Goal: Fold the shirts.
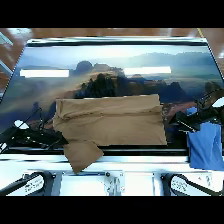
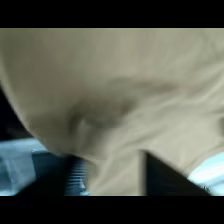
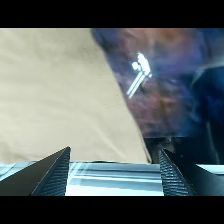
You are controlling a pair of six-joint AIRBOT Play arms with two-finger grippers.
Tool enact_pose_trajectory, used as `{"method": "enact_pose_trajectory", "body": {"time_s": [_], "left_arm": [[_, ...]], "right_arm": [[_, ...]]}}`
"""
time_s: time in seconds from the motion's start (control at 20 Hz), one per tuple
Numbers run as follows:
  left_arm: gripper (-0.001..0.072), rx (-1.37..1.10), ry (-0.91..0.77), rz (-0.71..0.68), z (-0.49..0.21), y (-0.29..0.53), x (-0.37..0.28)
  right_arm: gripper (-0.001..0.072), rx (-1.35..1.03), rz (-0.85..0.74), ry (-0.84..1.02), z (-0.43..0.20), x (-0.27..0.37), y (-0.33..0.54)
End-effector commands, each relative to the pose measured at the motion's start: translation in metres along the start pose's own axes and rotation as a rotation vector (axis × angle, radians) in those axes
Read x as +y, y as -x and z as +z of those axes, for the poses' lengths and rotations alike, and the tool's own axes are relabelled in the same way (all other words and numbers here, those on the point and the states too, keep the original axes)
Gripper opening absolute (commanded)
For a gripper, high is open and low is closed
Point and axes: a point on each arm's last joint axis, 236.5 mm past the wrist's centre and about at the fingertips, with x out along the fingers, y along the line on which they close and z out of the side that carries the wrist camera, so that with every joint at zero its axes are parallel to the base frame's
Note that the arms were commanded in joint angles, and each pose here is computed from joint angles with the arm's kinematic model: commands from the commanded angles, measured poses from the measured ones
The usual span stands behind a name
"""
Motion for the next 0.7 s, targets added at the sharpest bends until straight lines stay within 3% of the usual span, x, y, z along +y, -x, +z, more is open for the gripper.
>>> {"method": "enact_pose_trajectory", "body": {"time_s": [0.0, 0.05, 0.1, 0.35, 0.65], "left_arm": [[0.0244, -0.025, -0.016, -0.046, 0.008, -0.010, -0.015], [0.0106, -0.010, -0.043, -0.061, 0.004, -0.009, -0.018], [0.0037, 0.006, -0.054, -0.066, 0.000, -0.009, -0.019], [0.0038, 0.048, -0.117, -0.088, -0.013, -0.004, -0.026], [0.0038, 0.024, -0.150, -0.094, -0.015, 0.005, -0.033]], "right_arm": [[0.0651, -0.001, 0.009, -0.006, 0.000, 0.002, 0.000], [0.0652, 0.006, -0.007, -0.010, -0.002, -0.002, 0.000], [0.0652, 0.030, -0.022, -0.010, -0.008, -0.006, -0.002], [0.0654, 0.255, 0.004, -0.024, -0.076, -0.020, -0.027], [0.0652, 0.155, -0.004, -0.132, -0.072, -0.015, -0.078]]}}
